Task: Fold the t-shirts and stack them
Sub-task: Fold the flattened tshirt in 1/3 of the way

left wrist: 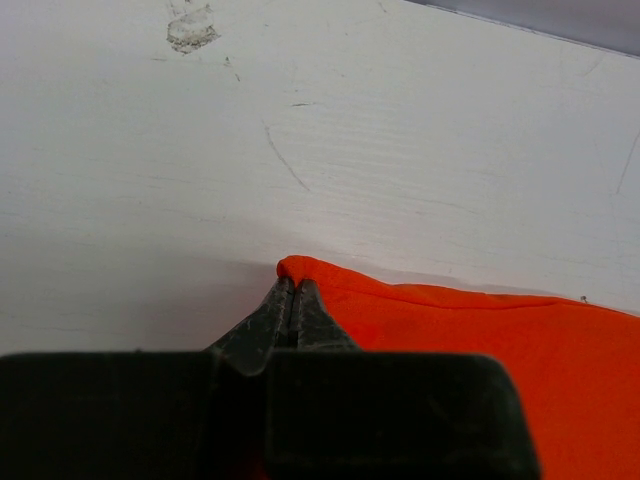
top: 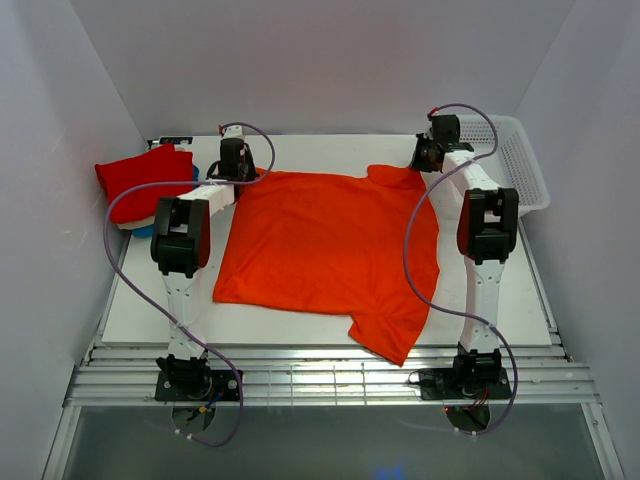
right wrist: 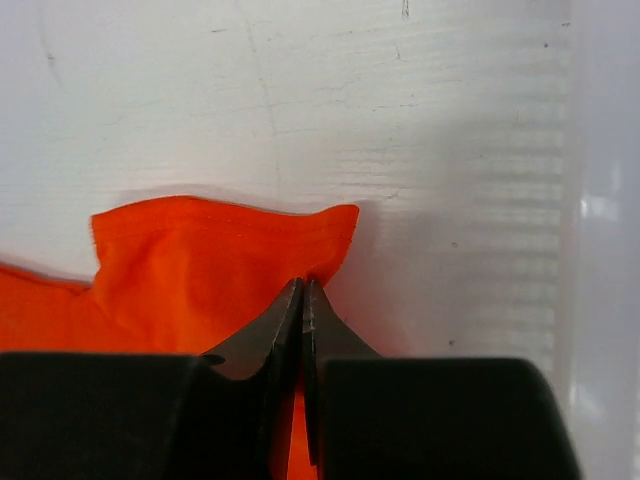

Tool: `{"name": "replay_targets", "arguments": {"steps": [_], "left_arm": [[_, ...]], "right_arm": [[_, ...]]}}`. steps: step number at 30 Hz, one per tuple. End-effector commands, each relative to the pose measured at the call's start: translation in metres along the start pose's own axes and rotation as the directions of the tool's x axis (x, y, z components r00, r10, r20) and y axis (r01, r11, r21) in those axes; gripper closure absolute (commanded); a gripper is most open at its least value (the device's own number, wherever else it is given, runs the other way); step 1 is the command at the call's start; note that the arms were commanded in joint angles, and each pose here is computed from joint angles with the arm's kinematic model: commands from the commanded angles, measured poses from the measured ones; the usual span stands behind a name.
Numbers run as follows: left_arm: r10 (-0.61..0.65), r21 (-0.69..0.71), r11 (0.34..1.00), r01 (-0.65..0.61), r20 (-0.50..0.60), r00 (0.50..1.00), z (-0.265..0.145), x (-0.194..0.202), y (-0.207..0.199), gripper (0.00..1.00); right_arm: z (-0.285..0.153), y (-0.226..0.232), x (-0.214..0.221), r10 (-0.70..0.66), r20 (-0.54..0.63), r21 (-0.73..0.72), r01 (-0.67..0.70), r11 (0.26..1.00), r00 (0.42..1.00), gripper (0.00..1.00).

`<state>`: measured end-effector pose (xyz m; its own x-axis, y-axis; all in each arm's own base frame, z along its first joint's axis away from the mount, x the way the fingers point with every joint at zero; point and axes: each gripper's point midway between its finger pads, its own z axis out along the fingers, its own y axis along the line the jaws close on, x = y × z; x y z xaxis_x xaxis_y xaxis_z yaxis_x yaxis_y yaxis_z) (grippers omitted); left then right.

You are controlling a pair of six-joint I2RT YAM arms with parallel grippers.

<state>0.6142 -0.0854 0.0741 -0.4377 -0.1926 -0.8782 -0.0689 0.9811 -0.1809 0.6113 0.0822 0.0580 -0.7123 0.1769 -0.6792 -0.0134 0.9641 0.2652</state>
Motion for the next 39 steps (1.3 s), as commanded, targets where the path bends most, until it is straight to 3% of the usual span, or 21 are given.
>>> {"name": "replay_targets", "arguments": {"steps": [1,6,21,39], "left_arm": [[-0.007,0.030,1.000,0.004,0.106,0.994,-0.028,-0.054,-0.013,1.00],[-0.016,0.036,0.999,0.012,0.102,0.995,-0.030,-0.050,-0.013,1.00],[-0.036,-0.002,0.999,0.037,0.137,0.990,-0.052,-0.043,-0.001,1.00],[-0.051,0.022,0.999,0.048,0.193,0.980,-0.089,-0.033,0.006,1.00]], "right_arm": [[-0.050,0.026,-0.060,-0.024,0.169,-0.060,0.035,0.998,0.985,0.92],[-0.065,0.030,-0.057,-0.046,0.172,-0.056,0.056,0.997,0.984,0.92],[-0.091,0.046,0.032,-0.093,0.066,-0.067,0.097,0.993,0.993,0.92],[-0.155,0.055,0.074,-0.139,0.064,-0.037,0.141,0.989,0.988,0.92]]}}
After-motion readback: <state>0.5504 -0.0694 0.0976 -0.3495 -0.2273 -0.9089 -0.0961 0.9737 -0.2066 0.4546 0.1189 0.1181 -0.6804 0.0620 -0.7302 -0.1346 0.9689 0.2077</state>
